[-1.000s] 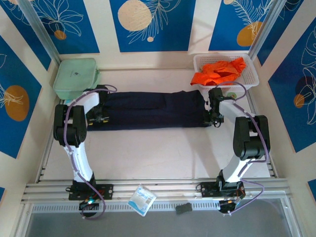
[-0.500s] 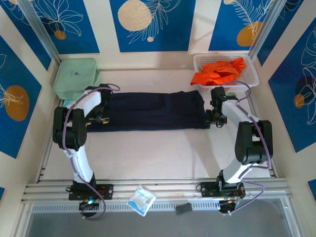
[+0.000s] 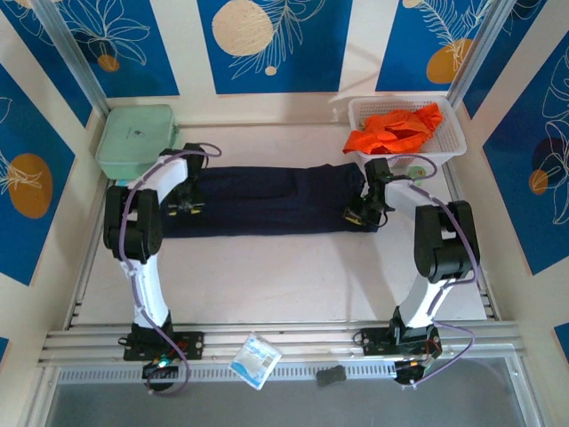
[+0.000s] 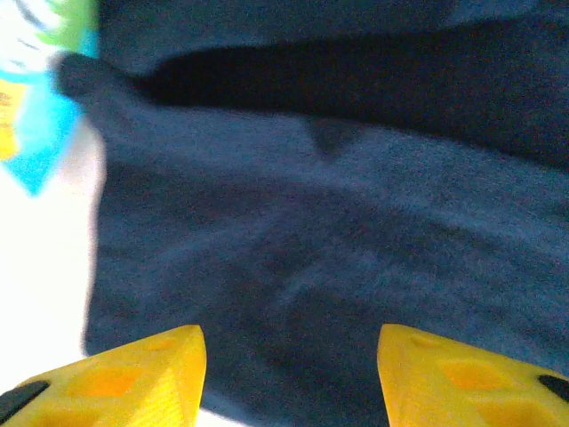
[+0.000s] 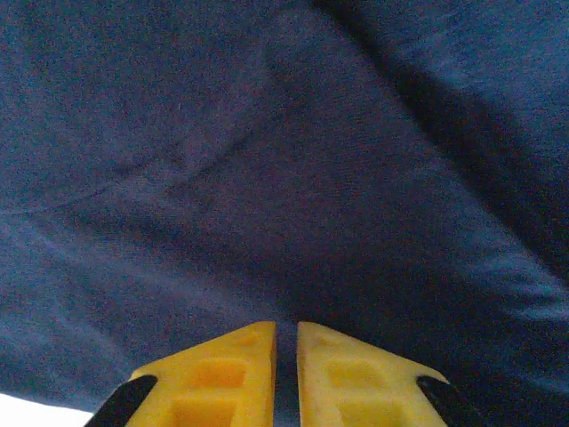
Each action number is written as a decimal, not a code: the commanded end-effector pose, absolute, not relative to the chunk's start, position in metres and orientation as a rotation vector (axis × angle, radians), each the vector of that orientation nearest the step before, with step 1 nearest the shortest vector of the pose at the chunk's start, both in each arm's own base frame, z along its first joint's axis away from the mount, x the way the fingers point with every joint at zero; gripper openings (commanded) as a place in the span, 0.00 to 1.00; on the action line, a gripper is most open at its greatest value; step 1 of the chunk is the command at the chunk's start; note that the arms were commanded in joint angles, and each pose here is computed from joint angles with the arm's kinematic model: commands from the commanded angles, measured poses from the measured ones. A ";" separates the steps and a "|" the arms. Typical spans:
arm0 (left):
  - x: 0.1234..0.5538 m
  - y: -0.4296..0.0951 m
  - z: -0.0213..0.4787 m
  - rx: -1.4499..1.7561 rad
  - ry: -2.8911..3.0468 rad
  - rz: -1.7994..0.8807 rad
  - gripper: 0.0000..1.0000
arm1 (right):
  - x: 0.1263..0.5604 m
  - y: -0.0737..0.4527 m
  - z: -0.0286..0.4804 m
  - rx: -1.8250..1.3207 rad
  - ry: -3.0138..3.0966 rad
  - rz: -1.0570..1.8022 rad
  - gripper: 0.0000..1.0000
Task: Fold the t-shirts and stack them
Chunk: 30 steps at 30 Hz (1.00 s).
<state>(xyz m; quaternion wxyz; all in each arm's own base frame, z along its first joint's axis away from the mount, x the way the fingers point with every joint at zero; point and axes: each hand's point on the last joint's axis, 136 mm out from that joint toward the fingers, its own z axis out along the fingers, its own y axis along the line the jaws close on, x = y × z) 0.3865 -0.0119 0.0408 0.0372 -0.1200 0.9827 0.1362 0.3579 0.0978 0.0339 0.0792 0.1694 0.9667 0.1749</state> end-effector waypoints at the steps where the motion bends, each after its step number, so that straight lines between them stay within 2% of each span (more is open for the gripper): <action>1: 0.380 -0.019 0.020 -0.363 3.065 0.381 0.53 | 0.371 0.107 0.037 0.529 2.877 0.559 0.09; 6: 0.361 -0.028 0.002 -0.355 3.118 0.350 0.51 | 0.368 0.100 0.021 0.510 2.931 0.475 0.07; 13: 0.313 -0.055 -0.001 -0.253 3.167 0.360 0.51 | 0.379 0.088 0.015 0.304 3.012 0.288 0.06; 21: 0.246 -0.059 0.007 -0.334 3.174 0.319 0.52 | 0.445 0.093 0.019 0.163 2.997 0.232 0.06; 26: 0.211 -0.087 0.001 -0.415 3.185 0.095 0.52 | 0.498 0.102 0.019 0.113 2.974 0.249 0.06; 30: 0.202 -0.108 0.008 -0.421 3.163 -0.020 0.55 | 0.530 0.117 0.020 0.080 2.948 0.312 0.06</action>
